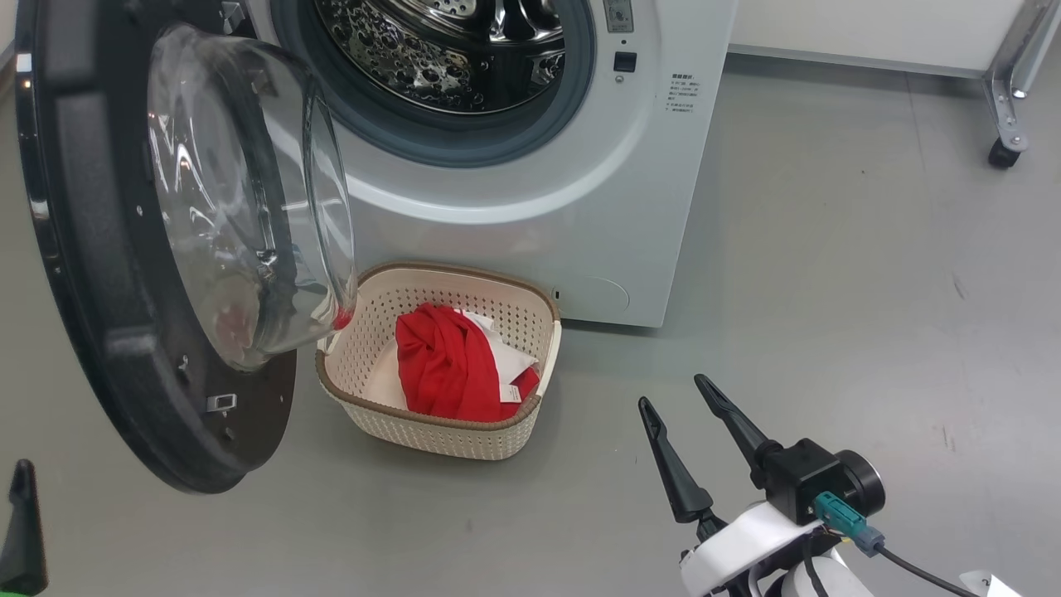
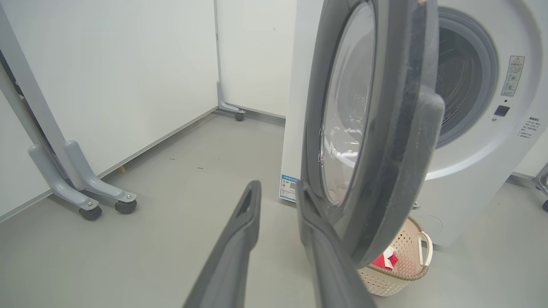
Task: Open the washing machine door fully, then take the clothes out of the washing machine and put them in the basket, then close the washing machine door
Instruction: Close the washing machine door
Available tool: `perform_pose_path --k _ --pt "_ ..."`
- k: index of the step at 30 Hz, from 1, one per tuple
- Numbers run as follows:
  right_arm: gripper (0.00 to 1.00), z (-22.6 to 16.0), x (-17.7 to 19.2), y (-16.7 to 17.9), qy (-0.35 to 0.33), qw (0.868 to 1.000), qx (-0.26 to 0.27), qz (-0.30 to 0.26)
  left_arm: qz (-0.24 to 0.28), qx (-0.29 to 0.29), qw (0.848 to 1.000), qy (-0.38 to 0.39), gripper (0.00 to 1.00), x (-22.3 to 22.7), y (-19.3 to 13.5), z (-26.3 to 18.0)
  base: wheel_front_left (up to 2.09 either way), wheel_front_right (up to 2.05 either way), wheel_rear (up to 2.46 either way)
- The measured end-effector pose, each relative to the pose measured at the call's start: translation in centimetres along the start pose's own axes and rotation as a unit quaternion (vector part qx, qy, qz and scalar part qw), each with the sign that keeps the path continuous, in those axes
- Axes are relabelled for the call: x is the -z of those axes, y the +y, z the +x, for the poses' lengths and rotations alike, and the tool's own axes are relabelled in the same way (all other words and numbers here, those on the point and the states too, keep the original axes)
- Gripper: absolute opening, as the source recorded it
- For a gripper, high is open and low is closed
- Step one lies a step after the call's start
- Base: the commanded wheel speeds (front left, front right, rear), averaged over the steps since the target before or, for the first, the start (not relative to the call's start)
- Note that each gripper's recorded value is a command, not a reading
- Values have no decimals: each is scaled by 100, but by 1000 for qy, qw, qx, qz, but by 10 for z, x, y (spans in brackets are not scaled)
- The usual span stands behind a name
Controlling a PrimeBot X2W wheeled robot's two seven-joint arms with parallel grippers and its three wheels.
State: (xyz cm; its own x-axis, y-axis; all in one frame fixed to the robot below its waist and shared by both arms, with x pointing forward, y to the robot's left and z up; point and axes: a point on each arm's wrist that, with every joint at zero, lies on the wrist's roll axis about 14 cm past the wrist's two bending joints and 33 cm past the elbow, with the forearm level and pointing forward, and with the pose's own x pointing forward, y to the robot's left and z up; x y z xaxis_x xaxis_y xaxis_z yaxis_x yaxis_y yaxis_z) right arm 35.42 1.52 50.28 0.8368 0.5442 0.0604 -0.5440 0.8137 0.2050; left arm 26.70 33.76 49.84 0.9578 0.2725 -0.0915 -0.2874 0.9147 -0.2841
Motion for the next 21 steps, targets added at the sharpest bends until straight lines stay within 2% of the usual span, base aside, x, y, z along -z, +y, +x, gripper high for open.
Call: perform_pose_path --k 21 --pt "100 1 1 -2 0 1000 4 5 31 -2 999 -8 100 12 10 -1 0 0 0"
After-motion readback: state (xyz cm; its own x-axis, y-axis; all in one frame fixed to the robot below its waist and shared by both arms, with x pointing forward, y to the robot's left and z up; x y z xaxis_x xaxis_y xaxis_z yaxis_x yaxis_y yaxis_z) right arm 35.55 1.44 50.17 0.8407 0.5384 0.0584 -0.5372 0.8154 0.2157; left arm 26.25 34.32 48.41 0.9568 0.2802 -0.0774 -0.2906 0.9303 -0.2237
